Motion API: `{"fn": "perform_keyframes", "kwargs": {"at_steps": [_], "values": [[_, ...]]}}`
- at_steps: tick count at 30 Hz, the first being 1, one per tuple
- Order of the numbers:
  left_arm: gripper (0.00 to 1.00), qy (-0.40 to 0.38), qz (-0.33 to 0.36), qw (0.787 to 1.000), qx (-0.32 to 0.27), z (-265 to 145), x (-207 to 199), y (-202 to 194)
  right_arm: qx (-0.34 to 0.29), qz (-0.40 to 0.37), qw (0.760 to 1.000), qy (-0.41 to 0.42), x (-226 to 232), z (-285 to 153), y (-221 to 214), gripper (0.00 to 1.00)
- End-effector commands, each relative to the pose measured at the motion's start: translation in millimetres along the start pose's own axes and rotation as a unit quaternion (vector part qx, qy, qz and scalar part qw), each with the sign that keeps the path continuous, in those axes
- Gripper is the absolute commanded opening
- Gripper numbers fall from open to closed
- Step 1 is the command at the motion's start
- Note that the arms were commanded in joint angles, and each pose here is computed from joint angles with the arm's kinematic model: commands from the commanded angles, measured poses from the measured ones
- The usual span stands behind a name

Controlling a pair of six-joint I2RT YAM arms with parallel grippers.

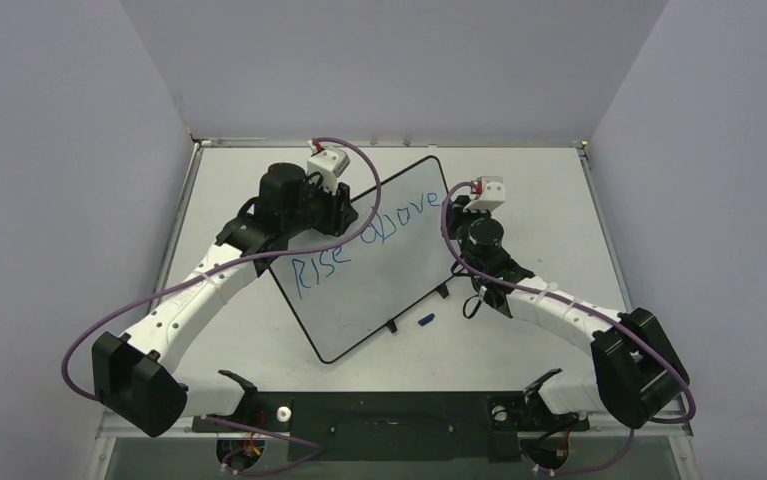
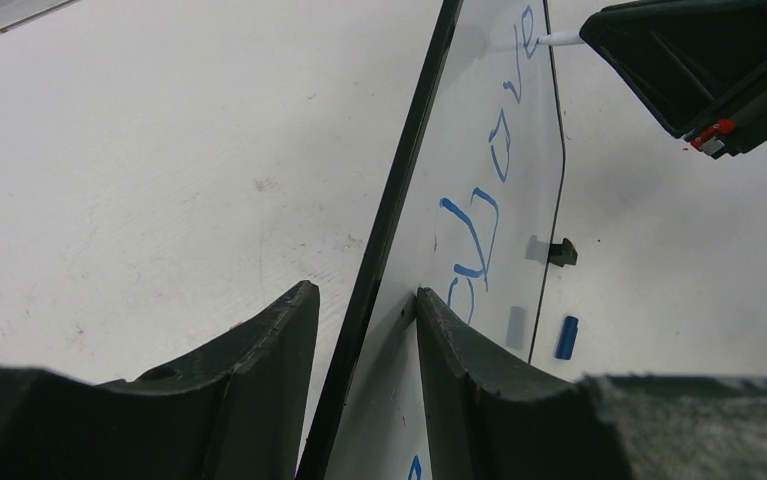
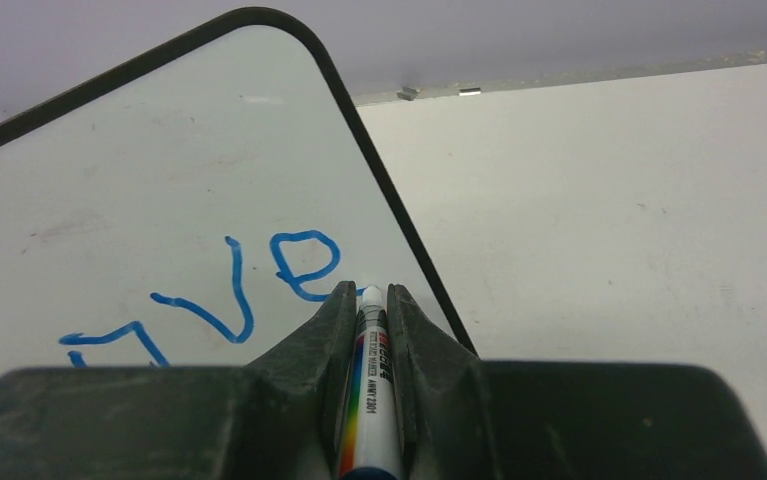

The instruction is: Write a sentence on the whiteboard

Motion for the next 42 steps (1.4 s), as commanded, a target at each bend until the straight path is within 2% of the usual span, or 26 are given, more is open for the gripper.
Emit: {"fn": "perform_keyframes", "kwargs": {"at_steps": [1,7,14,20,29,42], "values": [[0.0,-0.021,0.024,0.996,-0.081,-12,-10,43,-0.019,-0.008,1.0,-0.019,-7,4,17,0.0],[0.0,-0.021,0.024,0.996,-0.081,-12,-10,43,-0.025,-0.015,0.999,-0.023,-8,-1,29,0.0],[0.0,-0.022,0.024,0.996,-0.086,-15,-11,45,-0.055,0.002,0.998,0.001,2,-29,65,0.0],[0.0,-0.017,0.023,0.995,-0.096,-20,-11,50,-0.059,0.008,0.998,0.017,7,-51,76,0.0],[0.0,-0.003,0.019,0.994,-0.107,-24,-9,51,-0.049,0.014,0.997,0.057,19,-78,65,0.0],[0.0,0.036,0.016,0.99,-0.135,-35,0,57,-0.016,0.012,0.983,0.182,60,-117,34,0.0]]}}
Point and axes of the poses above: each gripper's point midway between its finger pads, its own z axis out along the fingers, its own x axis along the line the jaws close on, y = z × x, the point moved 3 cm from there along -z, back along the fingers, and after that the axes turned 3 degrees about z, right-handed, at the moved point
